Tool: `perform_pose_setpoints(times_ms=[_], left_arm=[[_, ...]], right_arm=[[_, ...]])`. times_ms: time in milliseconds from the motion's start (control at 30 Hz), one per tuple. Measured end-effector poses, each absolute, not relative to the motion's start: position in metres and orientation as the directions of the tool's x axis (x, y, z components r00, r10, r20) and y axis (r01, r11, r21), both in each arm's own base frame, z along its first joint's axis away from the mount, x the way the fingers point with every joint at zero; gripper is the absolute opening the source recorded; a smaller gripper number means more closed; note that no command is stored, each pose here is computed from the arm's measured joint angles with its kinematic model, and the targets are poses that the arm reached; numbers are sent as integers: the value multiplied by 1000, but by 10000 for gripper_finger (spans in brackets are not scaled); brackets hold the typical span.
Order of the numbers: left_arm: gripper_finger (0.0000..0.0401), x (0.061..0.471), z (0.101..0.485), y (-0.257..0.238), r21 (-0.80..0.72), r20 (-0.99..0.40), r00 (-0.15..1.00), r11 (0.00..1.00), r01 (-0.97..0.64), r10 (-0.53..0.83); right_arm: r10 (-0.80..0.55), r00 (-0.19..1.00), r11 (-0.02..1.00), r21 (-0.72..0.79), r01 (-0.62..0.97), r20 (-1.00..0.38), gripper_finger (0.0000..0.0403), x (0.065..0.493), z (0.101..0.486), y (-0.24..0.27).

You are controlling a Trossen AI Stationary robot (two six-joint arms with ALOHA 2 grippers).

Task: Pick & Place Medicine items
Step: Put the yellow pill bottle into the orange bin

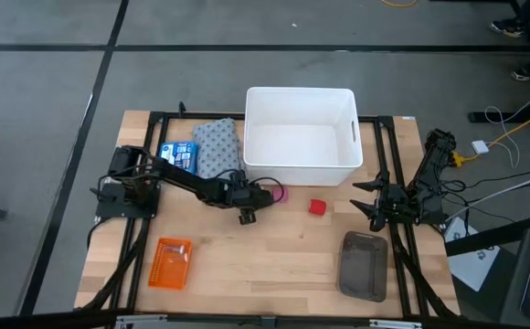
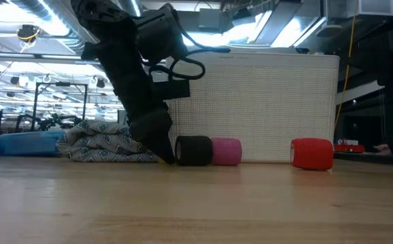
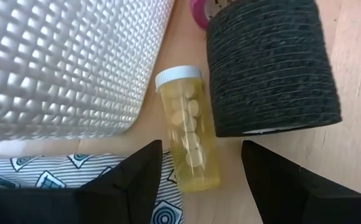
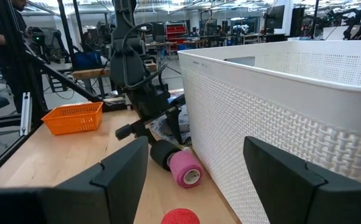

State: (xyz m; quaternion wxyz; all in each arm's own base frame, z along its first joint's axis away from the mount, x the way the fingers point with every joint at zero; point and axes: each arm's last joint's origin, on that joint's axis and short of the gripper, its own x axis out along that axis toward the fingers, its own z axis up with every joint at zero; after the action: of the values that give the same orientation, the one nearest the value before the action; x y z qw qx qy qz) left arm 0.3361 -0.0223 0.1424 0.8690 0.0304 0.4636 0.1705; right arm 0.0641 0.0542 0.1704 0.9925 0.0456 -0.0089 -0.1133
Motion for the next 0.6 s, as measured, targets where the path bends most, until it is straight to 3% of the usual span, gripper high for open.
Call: perform_pose_setpoints(times_ms=[267,600], left_arm=[[211,333,141,-20,164,-828,479,943,-290,292],[154,333,140,-22,78,-852,480,958,-276,208]], right_arm=[[-226,974,970,92,224,7,265,64,170,54],[-225,974,970,92,224,7,265,64,170,54]])
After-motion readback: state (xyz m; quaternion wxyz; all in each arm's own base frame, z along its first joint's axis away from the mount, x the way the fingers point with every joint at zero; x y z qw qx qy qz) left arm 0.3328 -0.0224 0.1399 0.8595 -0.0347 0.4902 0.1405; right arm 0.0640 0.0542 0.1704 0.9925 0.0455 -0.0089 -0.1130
